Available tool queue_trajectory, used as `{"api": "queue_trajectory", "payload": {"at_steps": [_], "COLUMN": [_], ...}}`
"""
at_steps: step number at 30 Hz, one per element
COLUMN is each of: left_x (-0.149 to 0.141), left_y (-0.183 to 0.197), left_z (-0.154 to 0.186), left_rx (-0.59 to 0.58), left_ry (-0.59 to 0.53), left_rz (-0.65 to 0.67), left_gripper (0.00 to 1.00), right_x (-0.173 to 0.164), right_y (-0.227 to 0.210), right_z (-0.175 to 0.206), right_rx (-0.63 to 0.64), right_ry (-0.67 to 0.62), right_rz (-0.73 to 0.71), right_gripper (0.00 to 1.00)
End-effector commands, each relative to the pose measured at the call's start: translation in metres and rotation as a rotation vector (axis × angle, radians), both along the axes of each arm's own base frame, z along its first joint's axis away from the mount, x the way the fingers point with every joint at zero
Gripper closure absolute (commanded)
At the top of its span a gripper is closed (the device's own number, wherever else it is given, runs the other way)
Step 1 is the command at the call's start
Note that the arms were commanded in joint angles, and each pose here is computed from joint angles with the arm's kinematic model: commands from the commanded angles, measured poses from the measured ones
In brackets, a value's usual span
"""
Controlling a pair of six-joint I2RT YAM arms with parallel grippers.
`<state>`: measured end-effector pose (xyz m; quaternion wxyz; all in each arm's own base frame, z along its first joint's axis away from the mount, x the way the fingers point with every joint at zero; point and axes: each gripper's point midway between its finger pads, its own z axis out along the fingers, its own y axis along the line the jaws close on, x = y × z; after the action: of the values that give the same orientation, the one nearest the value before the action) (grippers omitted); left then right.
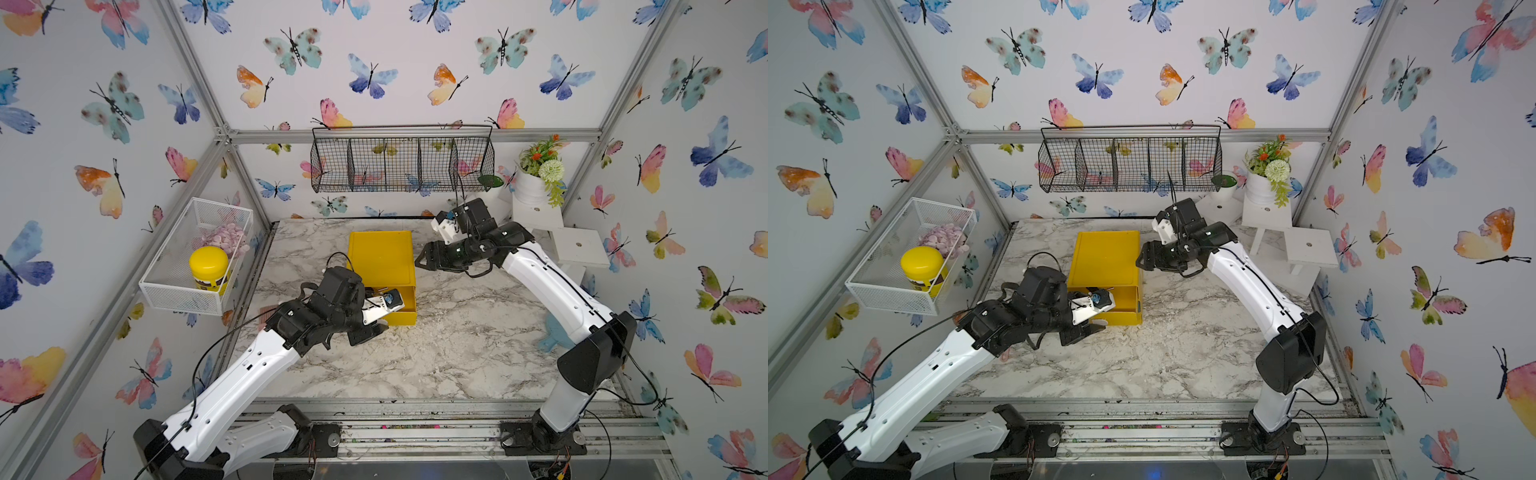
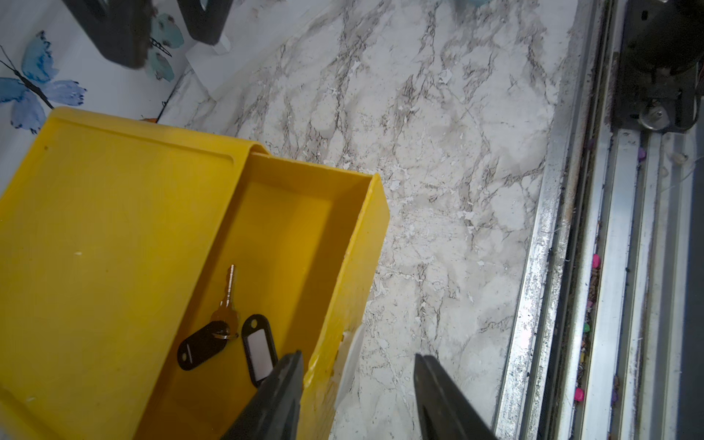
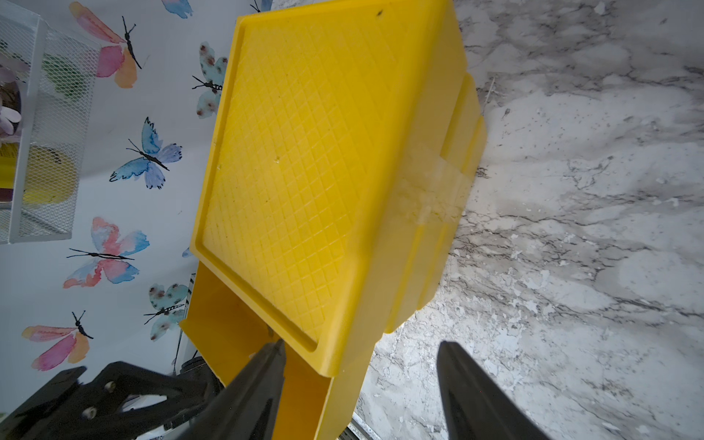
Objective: Take the keys out of the drawer
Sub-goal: Open the drawer in the storage box.
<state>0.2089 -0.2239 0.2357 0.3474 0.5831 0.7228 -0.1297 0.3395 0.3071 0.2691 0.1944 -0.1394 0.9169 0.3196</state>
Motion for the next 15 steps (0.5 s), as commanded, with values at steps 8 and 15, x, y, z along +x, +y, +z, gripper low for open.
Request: {"api": "queue_trajectory", "payload": {"at_steps": [8, 15], "left_x": [-0.017, -0.034], "left_y": [0.014, 0.018], "left_z": [-0.026, -0.029], "left_rx": [0.101, 0.096], "left_ry": [0.091, 0.139], "left_rz": [-0.016, -0.037], "left_gripper": [0.47, 0.48], "right_x": [-0.005, -0.005], "right_y": [0.001, 0.002], "right_z": [0.011, 0.011], "right_rx": [0.018, 0.021], "right_ry": [-0.004, -0.002], "right_rz": [-0.003, 0.002], "right_gripper": [0.3, 0.3]}}
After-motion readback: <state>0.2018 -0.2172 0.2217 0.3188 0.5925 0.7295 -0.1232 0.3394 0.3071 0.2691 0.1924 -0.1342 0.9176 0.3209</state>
